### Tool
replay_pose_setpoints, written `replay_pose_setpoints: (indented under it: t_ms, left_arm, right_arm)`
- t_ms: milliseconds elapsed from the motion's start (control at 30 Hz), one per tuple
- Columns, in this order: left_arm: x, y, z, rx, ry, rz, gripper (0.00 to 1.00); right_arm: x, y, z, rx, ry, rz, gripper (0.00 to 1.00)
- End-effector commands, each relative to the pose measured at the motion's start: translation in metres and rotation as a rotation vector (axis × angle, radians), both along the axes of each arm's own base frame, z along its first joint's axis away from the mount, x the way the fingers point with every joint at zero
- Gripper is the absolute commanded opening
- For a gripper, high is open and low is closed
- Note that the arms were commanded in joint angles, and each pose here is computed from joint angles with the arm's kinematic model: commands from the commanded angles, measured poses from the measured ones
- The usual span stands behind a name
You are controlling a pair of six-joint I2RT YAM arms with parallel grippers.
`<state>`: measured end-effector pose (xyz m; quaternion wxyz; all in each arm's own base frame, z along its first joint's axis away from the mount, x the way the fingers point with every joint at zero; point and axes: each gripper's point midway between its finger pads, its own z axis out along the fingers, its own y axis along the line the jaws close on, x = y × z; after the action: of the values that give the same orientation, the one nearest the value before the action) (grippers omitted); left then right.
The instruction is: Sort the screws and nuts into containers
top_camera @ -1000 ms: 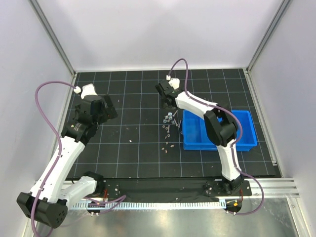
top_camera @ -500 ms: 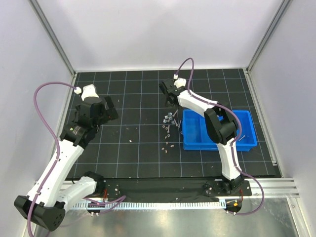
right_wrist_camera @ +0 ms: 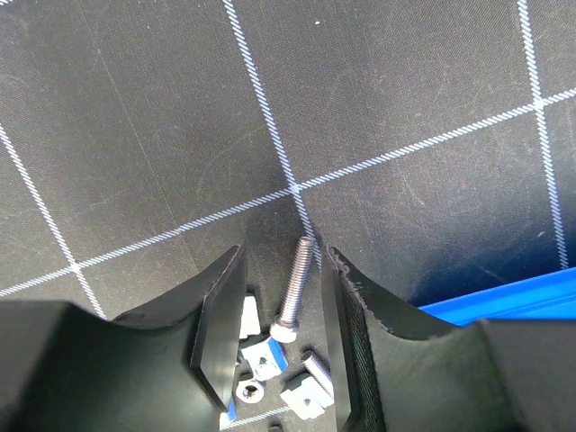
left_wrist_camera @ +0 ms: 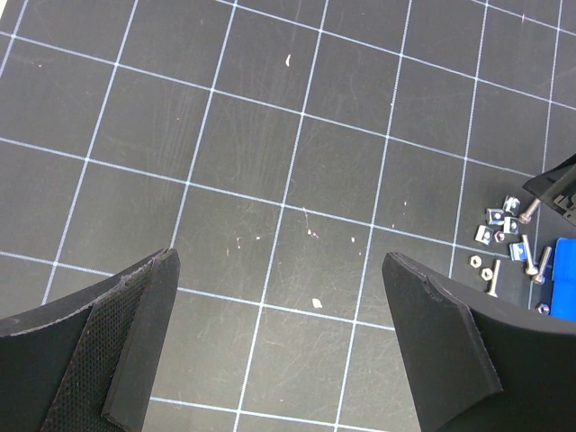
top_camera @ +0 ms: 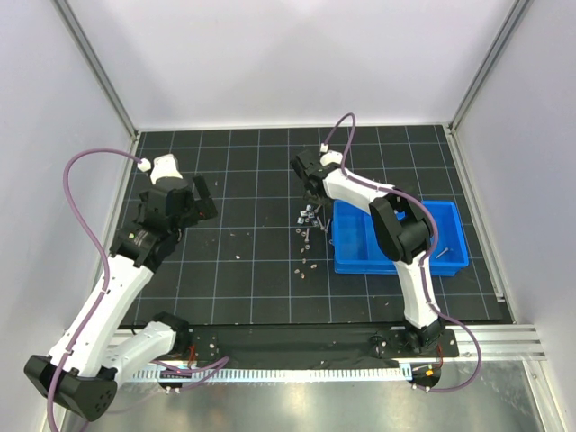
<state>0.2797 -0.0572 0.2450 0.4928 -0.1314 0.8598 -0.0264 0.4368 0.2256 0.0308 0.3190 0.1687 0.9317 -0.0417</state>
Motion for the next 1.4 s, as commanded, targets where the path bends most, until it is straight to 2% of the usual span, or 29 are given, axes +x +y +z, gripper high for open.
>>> replay_pose_setpoints:
  t_ms: [0, 267, 300, 333, 533, 567, 700, 900, 967, 1067, 1167, 1267, 1300, 1367]
  left_arm:
    - [0.001, 0.003, 0.01, 0.002, -0.047, 0.013, 1.0]
    - [-0.001, 0.001, 0.012, 0.005, -0.055, 0.008, 1.0]
    - [-0.001, 0.001, 0.012, 0.007, -0.056, 0.009, 1.0]
    - [-0.001, 0.001, 0.012, 0.009, -0.054, 0.01, 1.0]
    - [-0.001, 0.001, 0.012, 0.009, -0.056, 0.01, 1.0]
    - [-0.001, 0.0, 0.012, 0.008, -0.056, 0.009, 1.0]
    - [-0.002, 0.001, 0.013, 0.009, -0.058, 0.011, 1.0]
    - [-0.002, 0.002, 0.014, 0.008, -0.064, 0.014, 1.0]
    - [-0.002, 0.003, 0.014, 0.009, -0.067, 0.016, 1.0]
    - [-0.003, 0.003, 0.015, 0.007, -0.075, 0.017, 1.0]
    - [-0.003, 0.003, 0.016, 0.005, -0.077, 0.016, 1.0]
    - [-0.003, 0.003, 0.016, 0.003, -0.079, 0.016, 1.0]
    - [-0.003, 0.002, 0.015, 0.002, -0.079, 0.012, 1.0]
    - [-0.002, 0.001, 0.015, -0.002, -0.079, 0.009, 1.0]
  right_arm:
    - [0.004, 0.001, -0.003, 0.021, -0.013, -0.041, 0.45]
    - [-0.005, -0.002, -0.02, 0.013, 0.028, -0.053, 0.42]
    - [-0.006, -0.002, -0.023, 0.011, 0.035, -0.057, 0.39]
    - [-0.005, -0.002, -0.022, 0.01, 0.033, -0.06, 0.31]
    - [-0.007, 0.002, -0.01, 0.036, 0.028, -0.054, 0.01]
    - [-0.007, 0.002, -0.007, 0.043, 0.024, -0.049, 0.01]
    - [0.006, 0.009, 0.034, 0.069, -0.055, -0.009, 0.01]
    - [0.037, 0.011, 0.145, 0.108, -0.243, 0.049, 0.01]
    - [0.038, -0.005, 0.179, 0.134, -0.301, 0.03, 0.01]
    - [0.029, -0.043, 0.195, 0.108, -0.322, -0.019, 0.01]
    - [-0.001, -0.108, 0.208, 0.047, -0.324, -0.116, 0.01]
    - [-0.05, -0.173, 0.206, 0.007, -0.307, -0.226, 0.01]
    - [-0.075, -0.211, 0.204, -0.018, -0.312, -0.299, 0.01]
    - [-0.102, -0.245, 0.194, -0.049, -0.287, -0.369, 0.01]
